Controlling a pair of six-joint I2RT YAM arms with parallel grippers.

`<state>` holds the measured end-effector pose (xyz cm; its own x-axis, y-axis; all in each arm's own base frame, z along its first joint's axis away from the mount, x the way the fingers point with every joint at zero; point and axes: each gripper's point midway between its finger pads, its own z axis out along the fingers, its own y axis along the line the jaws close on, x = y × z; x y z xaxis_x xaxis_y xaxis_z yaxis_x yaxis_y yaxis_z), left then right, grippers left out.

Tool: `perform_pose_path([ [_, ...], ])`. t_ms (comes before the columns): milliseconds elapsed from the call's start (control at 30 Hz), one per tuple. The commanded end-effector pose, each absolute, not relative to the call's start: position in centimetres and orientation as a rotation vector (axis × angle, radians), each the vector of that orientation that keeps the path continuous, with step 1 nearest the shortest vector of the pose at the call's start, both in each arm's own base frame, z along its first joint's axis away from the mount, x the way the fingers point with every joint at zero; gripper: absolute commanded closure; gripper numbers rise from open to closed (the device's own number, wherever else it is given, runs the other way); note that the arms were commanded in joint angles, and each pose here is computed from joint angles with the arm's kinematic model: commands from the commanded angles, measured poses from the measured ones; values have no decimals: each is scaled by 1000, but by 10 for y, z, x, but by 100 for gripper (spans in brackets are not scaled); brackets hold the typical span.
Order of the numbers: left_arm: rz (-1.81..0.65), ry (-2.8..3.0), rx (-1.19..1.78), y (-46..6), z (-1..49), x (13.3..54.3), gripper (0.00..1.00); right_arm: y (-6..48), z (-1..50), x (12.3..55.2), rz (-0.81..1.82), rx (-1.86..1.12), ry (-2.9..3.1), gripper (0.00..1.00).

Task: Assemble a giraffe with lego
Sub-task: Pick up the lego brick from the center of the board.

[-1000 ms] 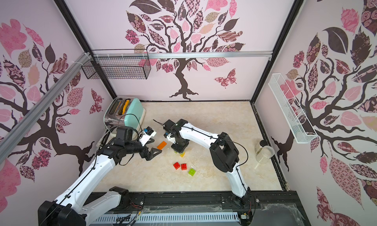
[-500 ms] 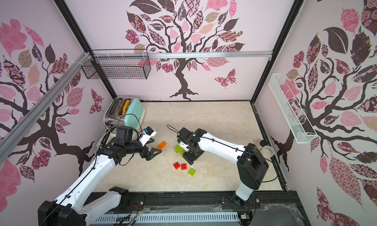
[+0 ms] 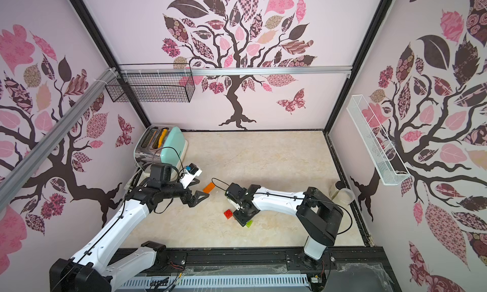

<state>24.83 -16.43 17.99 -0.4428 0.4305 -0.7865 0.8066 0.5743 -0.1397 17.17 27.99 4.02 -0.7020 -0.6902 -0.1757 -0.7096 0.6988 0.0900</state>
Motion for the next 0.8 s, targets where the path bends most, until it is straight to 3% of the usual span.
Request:
perform_pose_path([
  [0,-667,2074,993,-164,178,249,2,283,36,175,205,-1136,2770,47],
  [533,-678,2085,989,-165,174,252,2,255,32,158,95,-1176,2804,53],
  [767,-673,2086,987,-164,173,252,2,255,38,155,108,-1180,2806,73],
])
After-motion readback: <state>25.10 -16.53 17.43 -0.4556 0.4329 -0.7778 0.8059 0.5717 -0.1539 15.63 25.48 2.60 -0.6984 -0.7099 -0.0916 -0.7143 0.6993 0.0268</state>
